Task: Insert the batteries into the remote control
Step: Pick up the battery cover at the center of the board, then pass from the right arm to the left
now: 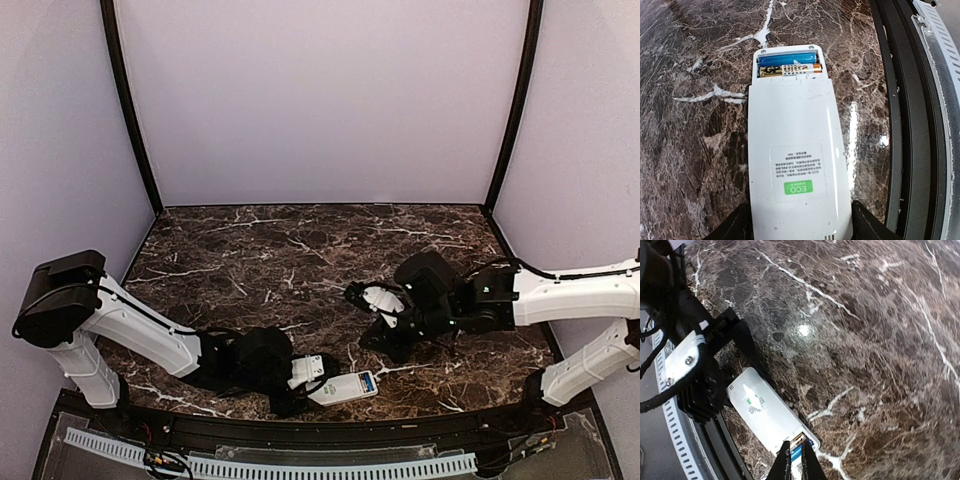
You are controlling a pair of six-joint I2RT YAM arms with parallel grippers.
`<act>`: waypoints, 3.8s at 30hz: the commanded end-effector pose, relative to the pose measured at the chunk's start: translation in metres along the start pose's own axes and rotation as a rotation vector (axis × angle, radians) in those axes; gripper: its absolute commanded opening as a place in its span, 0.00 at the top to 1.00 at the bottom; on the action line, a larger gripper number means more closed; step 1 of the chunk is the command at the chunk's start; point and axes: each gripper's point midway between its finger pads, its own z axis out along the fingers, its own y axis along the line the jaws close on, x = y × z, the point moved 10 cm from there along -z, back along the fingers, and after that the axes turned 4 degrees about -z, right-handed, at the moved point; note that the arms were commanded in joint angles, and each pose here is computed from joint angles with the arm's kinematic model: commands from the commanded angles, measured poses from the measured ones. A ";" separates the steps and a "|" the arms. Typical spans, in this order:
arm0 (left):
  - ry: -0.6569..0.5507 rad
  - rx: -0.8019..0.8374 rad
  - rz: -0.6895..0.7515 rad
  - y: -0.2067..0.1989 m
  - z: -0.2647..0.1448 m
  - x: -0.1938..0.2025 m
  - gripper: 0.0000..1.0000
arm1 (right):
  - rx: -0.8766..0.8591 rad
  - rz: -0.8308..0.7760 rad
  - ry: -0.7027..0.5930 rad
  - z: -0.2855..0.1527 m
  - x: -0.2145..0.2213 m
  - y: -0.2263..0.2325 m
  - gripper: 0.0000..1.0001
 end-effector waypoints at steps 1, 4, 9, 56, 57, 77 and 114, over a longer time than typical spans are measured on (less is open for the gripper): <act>0.025 -0.005 0.023 0.000 -0.003 0.004 0.33 | 0.181 0.438 0.055 -0.009 0.021 -0.019 0.91; -0.001 -0.047 0.034 0.003 -0.007 -0.003 0.31 | 0.372 0.613 0.142 -0.027 0.024 -0.046 0.86; -0.065 -0.086 0.074 0.005 -0.018 -0.021 0.27 | 0.613 0.662 0.264 -0.053 0.026 -0.092 0.72; -0.141 -0.151 0.059 0.004 -0.063 -0.030 0.08 | 0.417 0.716 0.696 0.014 0.111 -0.219 1.00; -0.143 -0.151 0.059 0.004 -0.063 -0.031 0.08 | 0.406 0.715 0.691 0.014 0.110 -0.218 1.00; -0.239 -0.272 0.046 0.012 -0.077 -0.048 0.08 | 0.142 0.714 0.115 -0.030 0.004 -0.160 1.00; -1.040 -0.623 0.134 0.022 -0.169 -0.174 0.26 | -0.163 0.580 -0.837 -0.131 -0.161 0.020 1.00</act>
